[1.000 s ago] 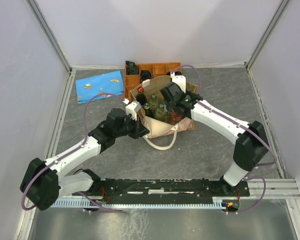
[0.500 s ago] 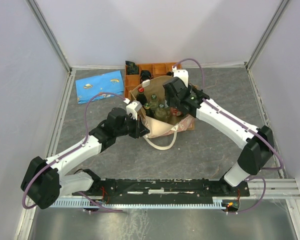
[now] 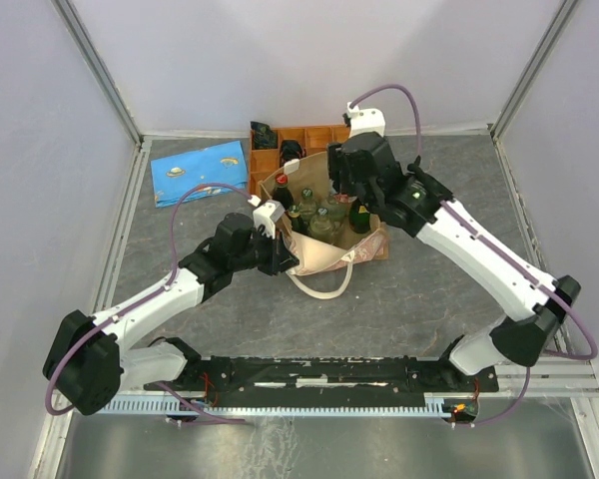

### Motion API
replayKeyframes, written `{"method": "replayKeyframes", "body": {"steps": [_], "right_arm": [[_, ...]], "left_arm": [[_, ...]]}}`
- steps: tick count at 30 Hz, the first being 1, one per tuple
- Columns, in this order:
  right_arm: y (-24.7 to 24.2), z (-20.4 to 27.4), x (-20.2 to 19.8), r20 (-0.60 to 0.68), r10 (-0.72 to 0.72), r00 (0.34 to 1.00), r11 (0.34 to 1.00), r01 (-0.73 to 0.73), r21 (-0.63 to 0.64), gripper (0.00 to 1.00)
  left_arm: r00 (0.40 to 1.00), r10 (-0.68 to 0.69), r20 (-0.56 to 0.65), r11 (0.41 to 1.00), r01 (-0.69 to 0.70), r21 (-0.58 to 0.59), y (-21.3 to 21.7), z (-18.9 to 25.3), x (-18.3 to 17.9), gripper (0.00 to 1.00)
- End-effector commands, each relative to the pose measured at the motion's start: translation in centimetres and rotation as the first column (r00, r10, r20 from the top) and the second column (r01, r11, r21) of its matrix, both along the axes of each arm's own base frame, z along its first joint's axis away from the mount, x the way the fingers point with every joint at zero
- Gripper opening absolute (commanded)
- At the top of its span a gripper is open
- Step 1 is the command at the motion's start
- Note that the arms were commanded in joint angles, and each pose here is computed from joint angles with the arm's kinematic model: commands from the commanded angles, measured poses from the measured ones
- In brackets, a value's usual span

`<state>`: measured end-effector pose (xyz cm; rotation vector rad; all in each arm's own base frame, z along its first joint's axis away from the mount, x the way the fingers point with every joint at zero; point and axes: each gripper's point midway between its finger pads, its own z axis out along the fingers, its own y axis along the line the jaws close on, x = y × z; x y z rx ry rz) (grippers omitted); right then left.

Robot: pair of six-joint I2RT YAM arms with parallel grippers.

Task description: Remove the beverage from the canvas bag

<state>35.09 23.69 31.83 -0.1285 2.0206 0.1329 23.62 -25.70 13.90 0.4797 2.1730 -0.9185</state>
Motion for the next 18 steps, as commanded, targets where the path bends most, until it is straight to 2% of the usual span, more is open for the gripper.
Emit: {"method": "replayKeyframes", "body": {"steps": [1,4,8,18], "right_arm": [[-2.4,11.4,-1.0,0.263,-0.037,0.964,0.989,-0.003,0.150,0.00],[-4.4,14.1,-1.9,0.328,-0.081,0.941,0.986,0.026,0.167,0.00],[-8.2,15.7,-2.7,0.390,-0.194,0.900,0.978,0.148,0.145,0.00],[-18.6,13.2,-2.8,0.413,-0.476,0.776,0.874,0.470,0.124,0.00]], "left_arm": [[0.998,-0.051,-0.032,0.997,0.053,0.053,0.1,-1.1,-1.0,0.03],[0.998,-0.053,-0.032,0.997,0.054,0.052,0.1,-1.1,-1.0,0.03],[0.998,-0.056,-0.032,0.997,0.058,0.050,0.0,-1.0,-1.0,0.03],[0.997,-0.078,-0.020,0.995,0.079,0.060,-0.3,-0.6,-0.7,0.03]]}}
